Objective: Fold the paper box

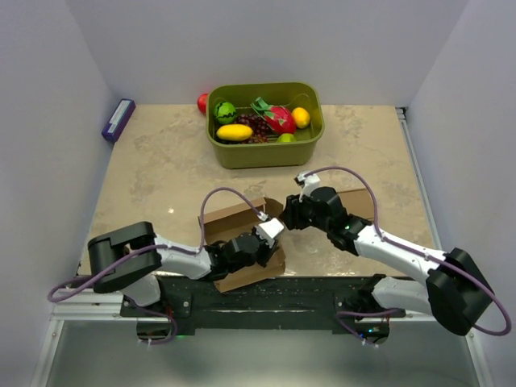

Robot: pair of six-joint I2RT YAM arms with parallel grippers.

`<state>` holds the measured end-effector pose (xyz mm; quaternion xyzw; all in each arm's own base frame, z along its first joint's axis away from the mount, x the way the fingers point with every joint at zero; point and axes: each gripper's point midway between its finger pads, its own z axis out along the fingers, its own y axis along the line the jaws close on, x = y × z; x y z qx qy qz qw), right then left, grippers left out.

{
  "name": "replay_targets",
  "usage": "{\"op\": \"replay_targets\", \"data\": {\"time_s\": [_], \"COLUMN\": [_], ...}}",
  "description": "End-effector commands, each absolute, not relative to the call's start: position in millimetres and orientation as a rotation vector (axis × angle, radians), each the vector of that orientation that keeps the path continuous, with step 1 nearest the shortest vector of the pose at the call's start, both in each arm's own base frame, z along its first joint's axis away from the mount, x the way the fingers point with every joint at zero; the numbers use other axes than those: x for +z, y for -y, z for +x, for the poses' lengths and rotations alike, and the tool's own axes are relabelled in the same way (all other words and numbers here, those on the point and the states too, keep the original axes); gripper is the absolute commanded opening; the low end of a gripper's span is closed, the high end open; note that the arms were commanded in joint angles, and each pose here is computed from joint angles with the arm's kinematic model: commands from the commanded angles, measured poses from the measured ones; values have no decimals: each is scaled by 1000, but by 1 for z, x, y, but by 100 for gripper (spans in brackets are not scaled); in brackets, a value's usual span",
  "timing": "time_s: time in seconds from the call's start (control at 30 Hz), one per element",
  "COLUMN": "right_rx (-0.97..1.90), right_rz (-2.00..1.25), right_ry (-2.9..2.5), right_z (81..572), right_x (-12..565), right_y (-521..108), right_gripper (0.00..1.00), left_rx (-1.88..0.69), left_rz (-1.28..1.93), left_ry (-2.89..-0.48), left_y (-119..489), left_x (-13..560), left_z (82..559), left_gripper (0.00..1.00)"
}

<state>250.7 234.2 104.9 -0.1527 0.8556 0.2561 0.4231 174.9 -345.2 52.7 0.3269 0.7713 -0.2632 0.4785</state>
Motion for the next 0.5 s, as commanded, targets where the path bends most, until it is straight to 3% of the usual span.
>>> {"op": "replay_targets", "data": {"time_s": [0.0,0.23,0.33,0.37,0.47], "right_rx": [658,657,673,677,697], "right_rz": [-407,-411,-424,-423,-429], "right_ry": [-2028,-2040,-2037,-2035,-2040], "right_z": [273,274,272,273,269], "right_x": [134,123,124,126,129], "right_y": [-250,-252,-255,-255,-257], "right_gripper": [46,37,26,16,9], "left_rx": [-769,-735,-695,-677,-654], "left_rz": [767,803,805,789,756], "left_ry": [-1804,-1851,-1910,-1921,-1933], "left_y": [377,377,370,367,363], "left_x": [71,37,18,16,19], "left_z": [177,176,176,178,181], "left_gripper": [24,23,21,19,17]}}
